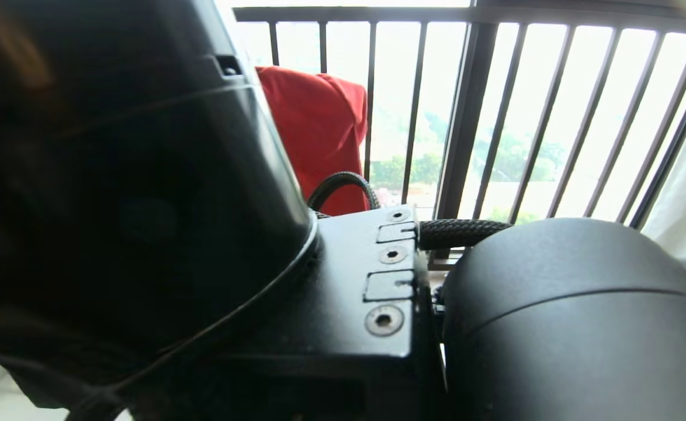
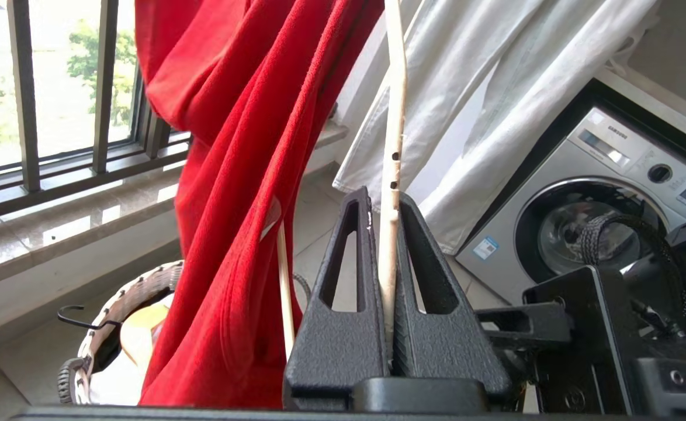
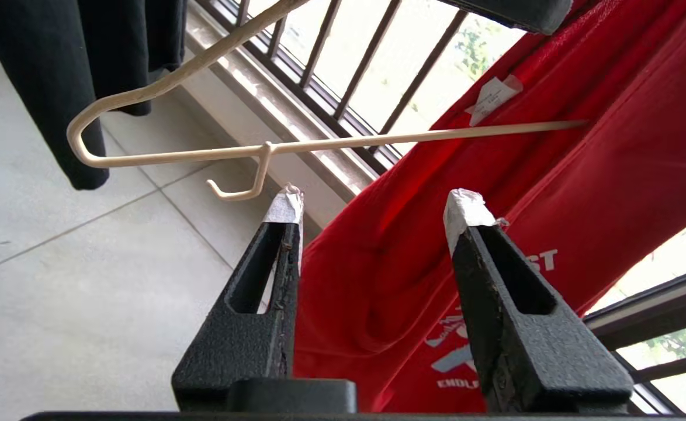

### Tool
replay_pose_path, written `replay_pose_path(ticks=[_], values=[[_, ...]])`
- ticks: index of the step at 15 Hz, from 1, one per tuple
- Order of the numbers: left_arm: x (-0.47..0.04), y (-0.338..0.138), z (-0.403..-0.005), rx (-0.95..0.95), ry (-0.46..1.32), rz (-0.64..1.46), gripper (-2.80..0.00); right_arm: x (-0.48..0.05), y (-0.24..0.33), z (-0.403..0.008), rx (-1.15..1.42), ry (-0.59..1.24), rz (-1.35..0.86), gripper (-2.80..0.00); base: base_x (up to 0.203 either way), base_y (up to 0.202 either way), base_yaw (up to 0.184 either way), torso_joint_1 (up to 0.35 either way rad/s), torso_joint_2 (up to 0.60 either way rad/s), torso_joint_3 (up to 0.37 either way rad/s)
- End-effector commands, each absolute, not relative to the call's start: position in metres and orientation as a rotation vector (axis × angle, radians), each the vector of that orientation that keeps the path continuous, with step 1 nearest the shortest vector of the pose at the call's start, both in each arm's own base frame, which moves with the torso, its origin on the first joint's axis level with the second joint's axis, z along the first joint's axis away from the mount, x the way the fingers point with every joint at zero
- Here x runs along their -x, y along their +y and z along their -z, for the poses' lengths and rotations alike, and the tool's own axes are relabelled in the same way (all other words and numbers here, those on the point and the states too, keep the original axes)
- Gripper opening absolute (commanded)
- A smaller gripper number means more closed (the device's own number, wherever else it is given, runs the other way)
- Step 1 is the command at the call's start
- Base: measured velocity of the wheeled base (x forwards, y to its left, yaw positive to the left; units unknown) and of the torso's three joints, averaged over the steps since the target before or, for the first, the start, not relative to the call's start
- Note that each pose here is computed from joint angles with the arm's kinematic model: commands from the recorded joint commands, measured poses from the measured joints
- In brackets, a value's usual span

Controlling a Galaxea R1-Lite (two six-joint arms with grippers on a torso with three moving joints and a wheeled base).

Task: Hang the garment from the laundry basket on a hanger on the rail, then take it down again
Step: Hang the clothes on the clothes rack

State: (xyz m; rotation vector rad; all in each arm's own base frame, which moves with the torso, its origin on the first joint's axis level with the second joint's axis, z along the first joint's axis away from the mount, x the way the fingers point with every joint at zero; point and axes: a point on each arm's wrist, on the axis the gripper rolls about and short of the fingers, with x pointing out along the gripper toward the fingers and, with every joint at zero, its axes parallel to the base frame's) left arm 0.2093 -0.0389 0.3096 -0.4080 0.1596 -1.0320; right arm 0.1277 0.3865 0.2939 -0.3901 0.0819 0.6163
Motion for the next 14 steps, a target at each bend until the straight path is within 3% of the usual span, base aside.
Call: replay_pose_path(ticks=[1,7,8,14], values=[[-0.206,-0.039,-0.312,0.404,0.151,1.040,-2.80,-0.124,0.375,-0.301,0.388,0.079,-0.609,0.00,0.000,0.000,0.000,0.000,0.00,0.000],[-0.204,-0.038,-0.313,0.416,0.156,1.044,-2.80,-0.128,0.308,-0.320,0.419,0.115,-0.541,0.00,0.000,0.000,0.000,0.000,0.00,0.000],[-0.204,-0.038,-0.313,0.432,0.167,1.048,-2.80,-0.132,0.296,-0.324,0.421,0.123,-0.517,-2.80,0.000,0.000,0.000,0.000,0.00,0.000],[-0.202,-0.040,-0.313,0.443,0.230,1.170,-2.80,-0.159,0.240,-0.346,0.451,0.191,-0.366,-2.80,0.000,0.000,0.000,0.000,0.00,0.000]])
